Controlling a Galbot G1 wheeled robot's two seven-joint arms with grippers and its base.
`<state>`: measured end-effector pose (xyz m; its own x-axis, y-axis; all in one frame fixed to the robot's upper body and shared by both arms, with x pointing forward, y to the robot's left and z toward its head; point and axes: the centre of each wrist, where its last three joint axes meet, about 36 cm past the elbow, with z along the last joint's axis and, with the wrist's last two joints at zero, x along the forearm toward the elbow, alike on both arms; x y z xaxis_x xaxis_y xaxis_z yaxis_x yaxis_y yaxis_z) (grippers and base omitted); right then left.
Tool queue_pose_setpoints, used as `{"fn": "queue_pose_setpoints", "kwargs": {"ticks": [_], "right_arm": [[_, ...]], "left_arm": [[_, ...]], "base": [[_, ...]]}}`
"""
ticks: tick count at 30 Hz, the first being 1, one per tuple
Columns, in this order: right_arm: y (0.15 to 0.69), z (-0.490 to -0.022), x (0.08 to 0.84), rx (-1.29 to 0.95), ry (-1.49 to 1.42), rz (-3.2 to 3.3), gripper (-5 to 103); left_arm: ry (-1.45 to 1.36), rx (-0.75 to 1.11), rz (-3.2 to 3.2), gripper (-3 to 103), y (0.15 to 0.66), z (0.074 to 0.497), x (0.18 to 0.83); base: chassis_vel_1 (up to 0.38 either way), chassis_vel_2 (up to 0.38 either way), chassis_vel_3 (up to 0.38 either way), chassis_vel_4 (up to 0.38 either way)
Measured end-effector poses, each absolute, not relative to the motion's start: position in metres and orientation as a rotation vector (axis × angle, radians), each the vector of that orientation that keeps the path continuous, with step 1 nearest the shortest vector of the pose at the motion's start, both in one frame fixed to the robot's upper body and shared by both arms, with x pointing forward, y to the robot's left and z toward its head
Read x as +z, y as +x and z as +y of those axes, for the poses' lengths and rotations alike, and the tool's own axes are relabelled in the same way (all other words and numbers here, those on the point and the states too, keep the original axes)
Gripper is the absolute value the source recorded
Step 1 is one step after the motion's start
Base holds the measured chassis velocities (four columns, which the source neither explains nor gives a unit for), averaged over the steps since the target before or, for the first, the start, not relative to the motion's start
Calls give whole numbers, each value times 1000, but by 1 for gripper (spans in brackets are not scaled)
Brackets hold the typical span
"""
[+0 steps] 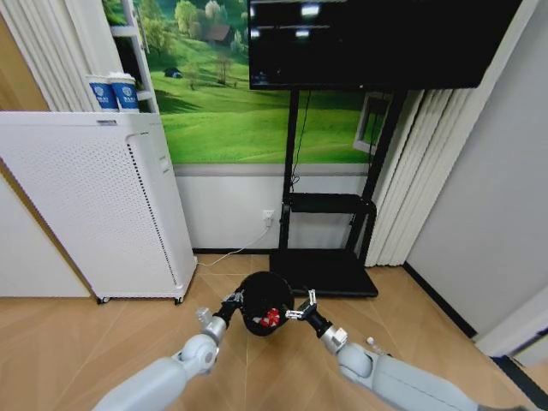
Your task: Pick up the trash bin and place the garbage on the floor into it.
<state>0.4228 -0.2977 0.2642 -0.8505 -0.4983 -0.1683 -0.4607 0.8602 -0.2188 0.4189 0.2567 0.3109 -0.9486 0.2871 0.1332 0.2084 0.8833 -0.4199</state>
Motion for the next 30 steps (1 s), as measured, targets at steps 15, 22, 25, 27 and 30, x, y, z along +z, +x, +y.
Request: {"fn": "queue_pose_setpoints", "kwargs": {"ticks": [15,22,25,27,30], "right_arm": [[393,-349,240,-315,-647,2860,100],[389,-350,233,-336,-664,2867,100],[389,-349,229,-355,-659,2864,100],[392,-348,226,-394,-653,2846,100],[392,-347,225,-415,-640,2848,100]], "left_arm": [[-241,562,-2908,8,351,319,309],[-242,583,-2897,8,342,308,302],[-245,585,-2896,8,341,306,301],[-243,587,-2893,8,339,303,300],[-238,586,-2891,8,337,301,298]], "base": [[-67,-64,75,69],[-235,-224,211,218],[-276,-272,287,277],[-295,-314,294,309],[-308,-327,311,310]]}}
